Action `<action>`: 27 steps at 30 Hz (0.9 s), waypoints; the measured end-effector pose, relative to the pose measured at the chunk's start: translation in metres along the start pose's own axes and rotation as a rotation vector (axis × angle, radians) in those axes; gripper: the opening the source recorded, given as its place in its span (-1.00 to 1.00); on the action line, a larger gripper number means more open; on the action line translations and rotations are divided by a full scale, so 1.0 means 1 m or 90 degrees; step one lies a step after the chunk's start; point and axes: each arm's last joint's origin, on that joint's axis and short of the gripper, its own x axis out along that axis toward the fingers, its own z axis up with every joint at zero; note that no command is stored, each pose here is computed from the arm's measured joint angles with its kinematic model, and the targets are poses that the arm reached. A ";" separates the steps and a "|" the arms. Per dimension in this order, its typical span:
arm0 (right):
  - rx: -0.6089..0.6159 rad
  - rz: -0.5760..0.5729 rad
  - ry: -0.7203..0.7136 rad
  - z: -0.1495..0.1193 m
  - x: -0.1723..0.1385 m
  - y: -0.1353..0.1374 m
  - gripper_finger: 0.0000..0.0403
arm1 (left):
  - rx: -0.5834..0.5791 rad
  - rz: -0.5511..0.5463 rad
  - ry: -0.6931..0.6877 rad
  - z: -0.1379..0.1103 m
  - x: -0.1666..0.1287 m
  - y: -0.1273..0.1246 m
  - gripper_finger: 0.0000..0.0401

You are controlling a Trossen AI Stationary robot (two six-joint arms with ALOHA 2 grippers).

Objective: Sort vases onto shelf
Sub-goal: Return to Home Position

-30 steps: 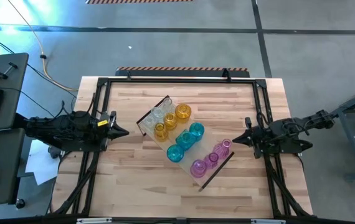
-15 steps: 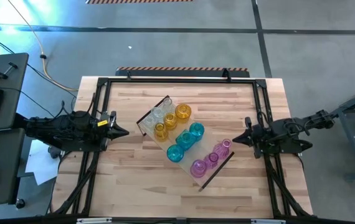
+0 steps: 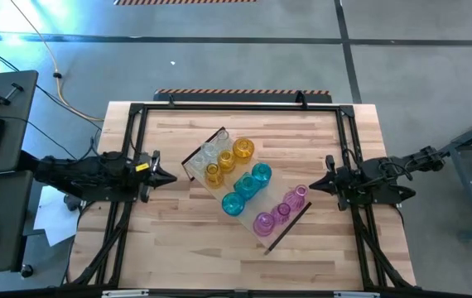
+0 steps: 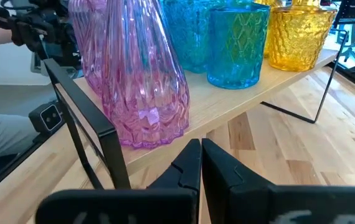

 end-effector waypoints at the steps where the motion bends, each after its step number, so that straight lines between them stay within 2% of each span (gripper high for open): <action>1: -0.001 0.000 0.000 0.000 0.000 0.000 -1.00 | 0.000 0.002 0.007 -0.005 0.002 0.002 -0.98; 21: -0.024 0.001 0.013 -0.002 0.000 0.000 -1.00 | 0.000 0.006 0.001 -0.008 0.004 0.003 -0.98; 27: -0.086 0.022 -0.113 -0.014 0.014 0.002 -1.00 | 0.000 0.006 0.002 -0.008 0.004 0.003 -0.98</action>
